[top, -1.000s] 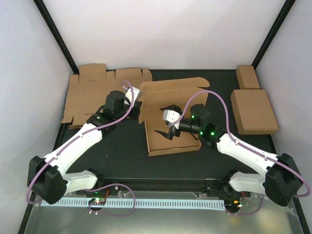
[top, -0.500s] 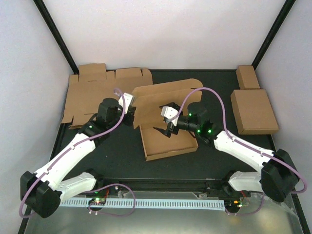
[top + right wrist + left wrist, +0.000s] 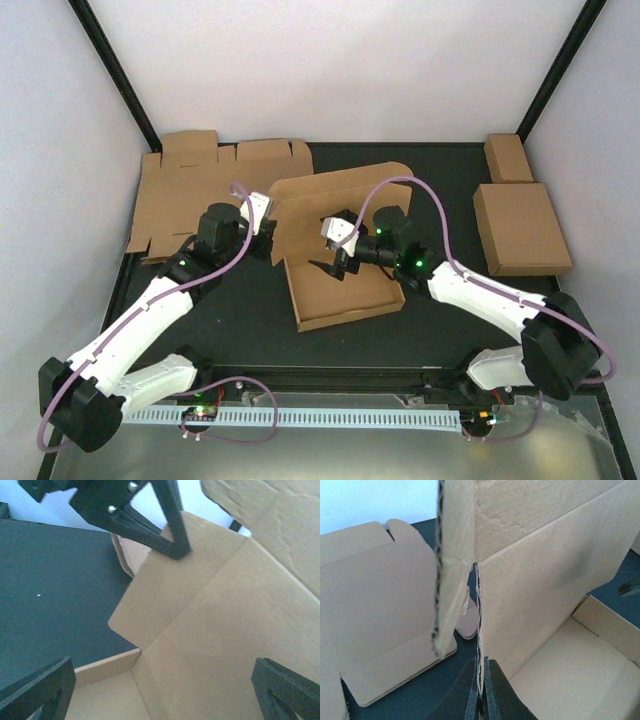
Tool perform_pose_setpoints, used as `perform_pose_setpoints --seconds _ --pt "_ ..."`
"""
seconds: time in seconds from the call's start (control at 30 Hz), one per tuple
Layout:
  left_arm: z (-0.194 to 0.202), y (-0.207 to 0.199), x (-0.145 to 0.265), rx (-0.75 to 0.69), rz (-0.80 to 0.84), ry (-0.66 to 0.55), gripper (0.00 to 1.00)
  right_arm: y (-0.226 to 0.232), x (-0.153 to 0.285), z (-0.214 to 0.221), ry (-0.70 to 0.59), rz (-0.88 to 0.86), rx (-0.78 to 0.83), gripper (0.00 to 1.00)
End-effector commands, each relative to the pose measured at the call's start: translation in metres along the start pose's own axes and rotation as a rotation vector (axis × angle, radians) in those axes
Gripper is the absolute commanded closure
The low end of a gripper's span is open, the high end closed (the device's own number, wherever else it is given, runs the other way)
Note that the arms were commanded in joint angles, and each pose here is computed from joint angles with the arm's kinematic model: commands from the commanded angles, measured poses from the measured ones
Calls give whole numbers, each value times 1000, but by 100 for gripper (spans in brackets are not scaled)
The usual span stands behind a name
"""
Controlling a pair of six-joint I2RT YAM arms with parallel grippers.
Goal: Fold the paper box
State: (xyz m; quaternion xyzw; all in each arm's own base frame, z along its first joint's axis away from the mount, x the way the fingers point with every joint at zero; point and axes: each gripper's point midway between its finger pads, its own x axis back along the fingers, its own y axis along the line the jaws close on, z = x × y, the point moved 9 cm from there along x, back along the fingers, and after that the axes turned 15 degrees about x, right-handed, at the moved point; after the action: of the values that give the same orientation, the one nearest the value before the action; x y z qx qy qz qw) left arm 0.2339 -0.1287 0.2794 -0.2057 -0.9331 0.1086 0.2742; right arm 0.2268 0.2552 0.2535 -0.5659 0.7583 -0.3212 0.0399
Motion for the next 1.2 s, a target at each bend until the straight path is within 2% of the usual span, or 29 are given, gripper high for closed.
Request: perform_pose_setpoints --seconds 0.0,0.2,0.57,0.73,0.97,1.17 --pt "-3 2 5 5 -11 -14 99 3 -11 -20 -62 -52 70 0" --pt "-1 2 5 7 -5 -5 99 4 -8 -25 -70 -31 81 0" --pt "-1 2 7 4 -6 -9 98 2 -2 -19 -20 55 96 0" --pt "-1 2 7 4 -5 -10 99 4 -7 -12 25 40 88 0" --pt "-1 4 11 -1 -30 -9 98 5 -19 -20 -61 -50 61 0" --pt "-1 7 18 -8 -62 -16 98 5 -18 -24 -79 -46 72 0"
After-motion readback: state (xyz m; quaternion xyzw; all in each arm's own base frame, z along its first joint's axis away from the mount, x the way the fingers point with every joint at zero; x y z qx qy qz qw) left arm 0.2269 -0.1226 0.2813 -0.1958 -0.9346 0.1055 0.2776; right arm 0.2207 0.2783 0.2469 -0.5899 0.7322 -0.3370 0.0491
